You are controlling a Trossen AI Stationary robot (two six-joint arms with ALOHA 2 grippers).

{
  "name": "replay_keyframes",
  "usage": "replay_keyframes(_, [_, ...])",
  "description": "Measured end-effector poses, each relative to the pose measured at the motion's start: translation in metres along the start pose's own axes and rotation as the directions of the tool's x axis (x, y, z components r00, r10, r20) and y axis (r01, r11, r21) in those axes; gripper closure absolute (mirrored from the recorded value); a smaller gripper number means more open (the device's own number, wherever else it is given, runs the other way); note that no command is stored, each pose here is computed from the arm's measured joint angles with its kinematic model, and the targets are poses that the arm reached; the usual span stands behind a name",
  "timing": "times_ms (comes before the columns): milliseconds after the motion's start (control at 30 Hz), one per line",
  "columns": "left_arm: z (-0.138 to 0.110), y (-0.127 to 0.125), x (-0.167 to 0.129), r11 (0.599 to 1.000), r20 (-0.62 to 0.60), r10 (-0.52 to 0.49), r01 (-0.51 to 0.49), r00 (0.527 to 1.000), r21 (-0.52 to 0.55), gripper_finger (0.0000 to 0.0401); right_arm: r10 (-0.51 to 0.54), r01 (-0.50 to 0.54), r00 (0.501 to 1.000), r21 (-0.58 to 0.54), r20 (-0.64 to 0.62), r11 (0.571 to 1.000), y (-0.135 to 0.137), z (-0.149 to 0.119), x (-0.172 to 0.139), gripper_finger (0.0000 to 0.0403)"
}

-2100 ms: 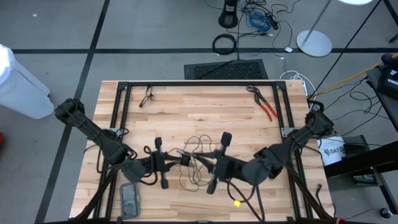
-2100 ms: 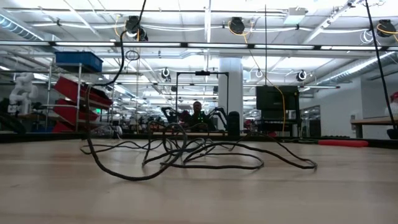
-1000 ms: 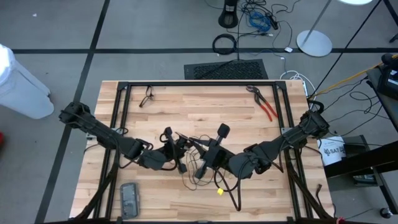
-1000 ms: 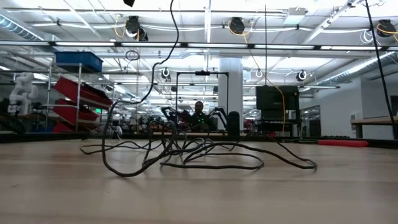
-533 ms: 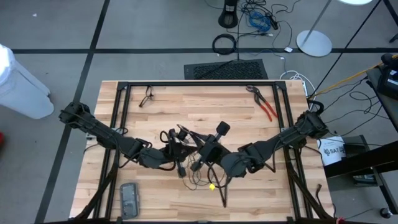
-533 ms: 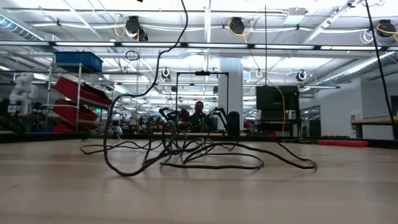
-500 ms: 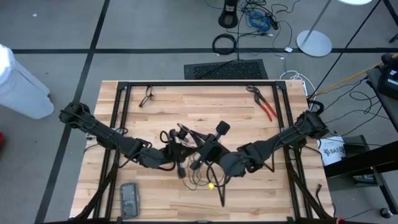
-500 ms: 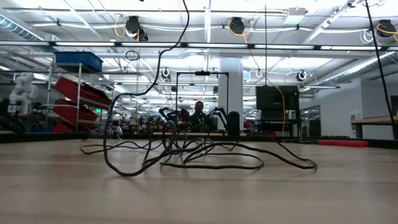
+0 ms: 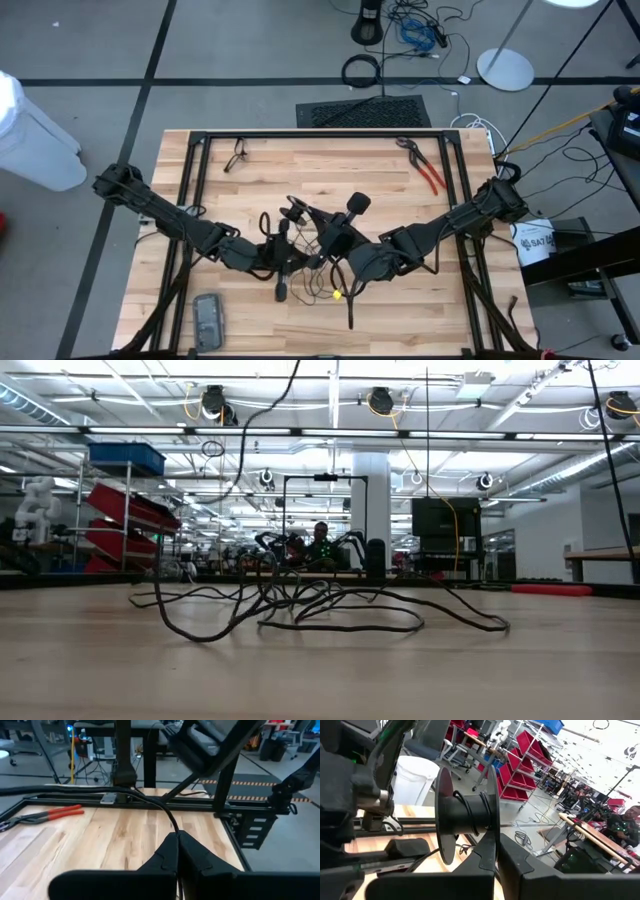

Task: Coil cords
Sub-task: Coil the black wire onto the spool

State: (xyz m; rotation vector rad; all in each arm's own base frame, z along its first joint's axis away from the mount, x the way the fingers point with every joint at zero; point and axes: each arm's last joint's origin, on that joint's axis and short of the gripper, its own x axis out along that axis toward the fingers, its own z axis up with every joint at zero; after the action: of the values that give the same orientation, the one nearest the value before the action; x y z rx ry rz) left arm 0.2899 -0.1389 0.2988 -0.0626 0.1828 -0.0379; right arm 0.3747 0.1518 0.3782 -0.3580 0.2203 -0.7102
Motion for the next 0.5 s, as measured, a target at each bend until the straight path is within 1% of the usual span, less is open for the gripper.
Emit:
replay_keyframes(167, [-0.002,0.001,-0.003,1.000,-0.035,0.009,-0.008,0.999,0.019,0.0382,0.009,-0.009,1.000,-0.014,0.005,1.000,0.000,0.001,-0.003,0.0403])
replay_keyframes(233, [-0.004,-0.002,-0.004,0.999,-0.050,0.026,-0.023,0.998,0.045,0.0370,0.016,-0.016,1.000,-0.021,0.011,1.000,-0.001,0.003,-0.007,0.0403])
replay_keyframes(333, [-0.007,-0.007,-0.007,0.995,-0.059,0.032,-0.026,0.998,0.099,0.0344,0.025,-0.024,1.000,-0.021,0.018,0.999,-0.001,0.005,-0.011,0.0403])
replay_keyframes(500, [-0.008,-0.015,-0.012,0.984,-0.043,0.085,-0.077,0.995,0.161,0.0289,0.043,-0.042,0.999,-0.025,0.030,0.999,-0.003,0.009,-0.020,0.0403])
